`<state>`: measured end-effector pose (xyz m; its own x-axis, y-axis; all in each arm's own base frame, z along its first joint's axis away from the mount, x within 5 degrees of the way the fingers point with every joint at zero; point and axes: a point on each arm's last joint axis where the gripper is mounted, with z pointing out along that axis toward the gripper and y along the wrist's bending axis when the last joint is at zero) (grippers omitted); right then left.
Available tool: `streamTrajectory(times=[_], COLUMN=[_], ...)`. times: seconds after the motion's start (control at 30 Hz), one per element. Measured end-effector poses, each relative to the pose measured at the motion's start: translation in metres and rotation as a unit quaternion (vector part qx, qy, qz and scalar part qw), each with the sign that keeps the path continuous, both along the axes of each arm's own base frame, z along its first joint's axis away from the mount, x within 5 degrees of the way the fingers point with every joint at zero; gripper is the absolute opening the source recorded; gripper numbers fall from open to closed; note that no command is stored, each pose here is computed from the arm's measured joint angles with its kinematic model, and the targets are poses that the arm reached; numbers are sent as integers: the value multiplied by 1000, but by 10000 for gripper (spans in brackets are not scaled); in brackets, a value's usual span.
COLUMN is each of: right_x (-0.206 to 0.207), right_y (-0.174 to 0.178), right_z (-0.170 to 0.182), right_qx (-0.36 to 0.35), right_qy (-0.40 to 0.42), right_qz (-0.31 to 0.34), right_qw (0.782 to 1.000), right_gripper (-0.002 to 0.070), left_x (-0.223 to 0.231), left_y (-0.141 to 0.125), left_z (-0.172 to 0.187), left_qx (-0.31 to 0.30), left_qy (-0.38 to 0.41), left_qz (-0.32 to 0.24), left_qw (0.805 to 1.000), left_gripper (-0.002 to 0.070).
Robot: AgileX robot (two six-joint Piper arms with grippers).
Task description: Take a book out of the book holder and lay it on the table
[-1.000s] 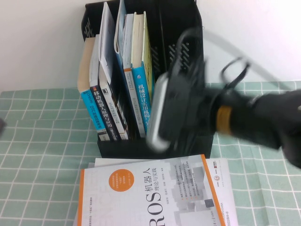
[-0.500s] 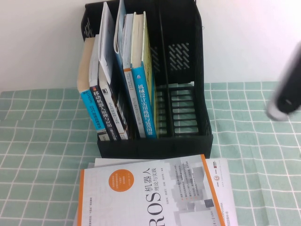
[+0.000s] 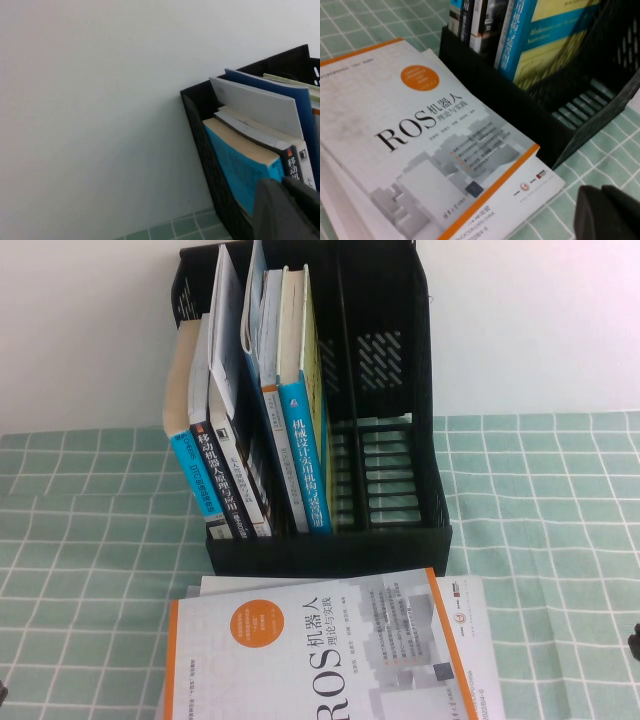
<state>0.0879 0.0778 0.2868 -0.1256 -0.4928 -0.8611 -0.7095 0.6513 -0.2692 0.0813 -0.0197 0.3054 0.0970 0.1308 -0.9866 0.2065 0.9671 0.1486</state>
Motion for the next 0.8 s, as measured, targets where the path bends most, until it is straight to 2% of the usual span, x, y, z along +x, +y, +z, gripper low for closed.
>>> streamTrajectory(times=[0.13, 0.2, 0.23, 0.3, 0.37, 0.43, 0.5, 0.67, 0.8], right_x=[-11, -16, -19, -22, -24, -26, -27, -36, -43], right_y=[-5, -7, -9, -12, -14, -17, -20, -35, -48], right_z=[-11, -9, -7, -5, -3, -1, 0, 8, 13], right_qx=[67, 108, 121, 136, 146, 145, 142, 161, 170], right_qy=[33, 53, 54, 52, 48, 34, 16, -39, -91], right_qz=[-8, -12, -12, -11, -11, -10, -10, -19, -30], right_qw=[997, 993, 991, 989, 988, 989, 990, 986, 981], right_gripper=[-1, -1, -1, -1, -1, -1, -1, -1, -1], left_x=[2, 3, 3, 0, -7, -16, -23, -30, -29], left_y=[4, 14, 18, 28, 31, 28, 24, 20, 20], left_z=[-7, -10, -13, -23, -40, -58, -74, -108, -131], left_qx=[-49, -114, -116, -141, -134, -119, -113, -118, -120], left_qy=[3, 8, 16, 65, 149, 219, 243, 203, 194], left_qz=[20, 69, 94, 150, 179, 171, 151, 126, 123], left_qw=[999, 991, 989, 976, 963, 953, 951, 964, 966], left_gripper=[-2, -3, -3, -3, -3, -3, -3, -3, -3])
